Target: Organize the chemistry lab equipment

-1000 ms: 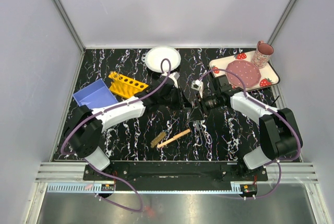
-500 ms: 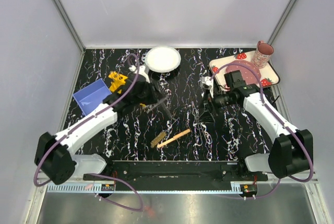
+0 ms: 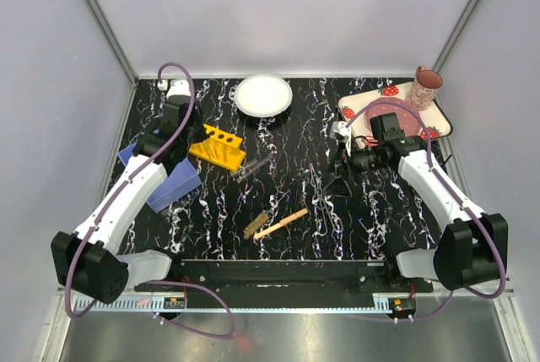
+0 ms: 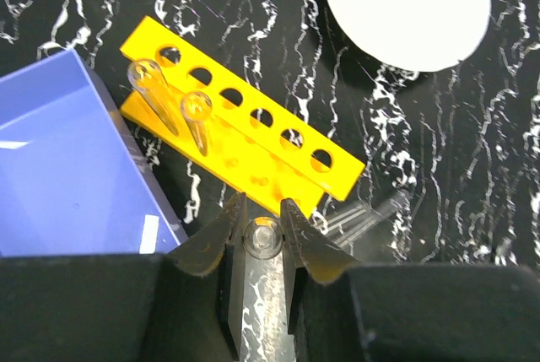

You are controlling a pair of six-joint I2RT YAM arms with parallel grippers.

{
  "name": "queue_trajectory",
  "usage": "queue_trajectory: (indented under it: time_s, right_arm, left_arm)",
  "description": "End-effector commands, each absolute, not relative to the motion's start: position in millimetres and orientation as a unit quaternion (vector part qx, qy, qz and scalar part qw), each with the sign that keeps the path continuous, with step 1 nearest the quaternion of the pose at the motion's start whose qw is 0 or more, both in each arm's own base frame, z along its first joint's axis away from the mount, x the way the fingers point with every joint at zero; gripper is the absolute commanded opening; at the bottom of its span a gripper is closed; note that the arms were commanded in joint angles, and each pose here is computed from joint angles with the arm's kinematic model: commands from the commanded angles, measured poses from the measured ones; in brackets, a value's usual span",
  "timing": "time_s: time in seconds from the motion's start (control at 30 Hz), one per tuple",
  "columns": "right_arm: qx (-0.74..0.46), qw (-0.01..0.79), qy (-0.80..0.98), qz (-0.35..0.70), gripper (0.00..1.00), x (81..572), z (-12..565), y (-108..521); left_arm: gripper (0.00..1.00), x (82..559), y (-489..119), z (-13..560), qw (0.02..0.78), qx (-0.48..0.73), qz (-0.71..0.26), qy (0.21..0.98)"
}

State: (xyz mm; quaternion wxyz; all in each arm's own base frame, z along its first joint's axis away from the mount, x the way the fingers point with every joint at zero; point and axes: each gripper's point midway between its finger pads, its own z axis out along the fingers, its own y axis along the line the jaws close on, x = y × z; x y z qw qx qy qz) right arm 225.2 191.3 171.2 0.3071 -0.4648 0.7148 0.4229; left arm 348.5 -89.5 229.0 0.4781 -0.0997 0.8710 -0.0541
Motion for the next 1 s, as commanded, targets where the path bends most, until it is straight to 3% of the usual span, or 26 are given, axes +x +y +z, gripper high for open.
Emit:
queue_trajectory:
  time_s: [0.0,0.97]
  right_arm:
    - [-0.479,0.329,0.699,0.416,0.95,228.6,183.7,191.8]
    - [-0.477,0.316,0.703,0.422,0.96,227.8,175.3,192.3]
  left_arm:
    - [0.15,375.8,-71.8,249.4,0.524,-0.103,-0.006,0.846]
    - [0.16,424.1,-65.3,240.5,0.548,-0.085,0.025,0.832]
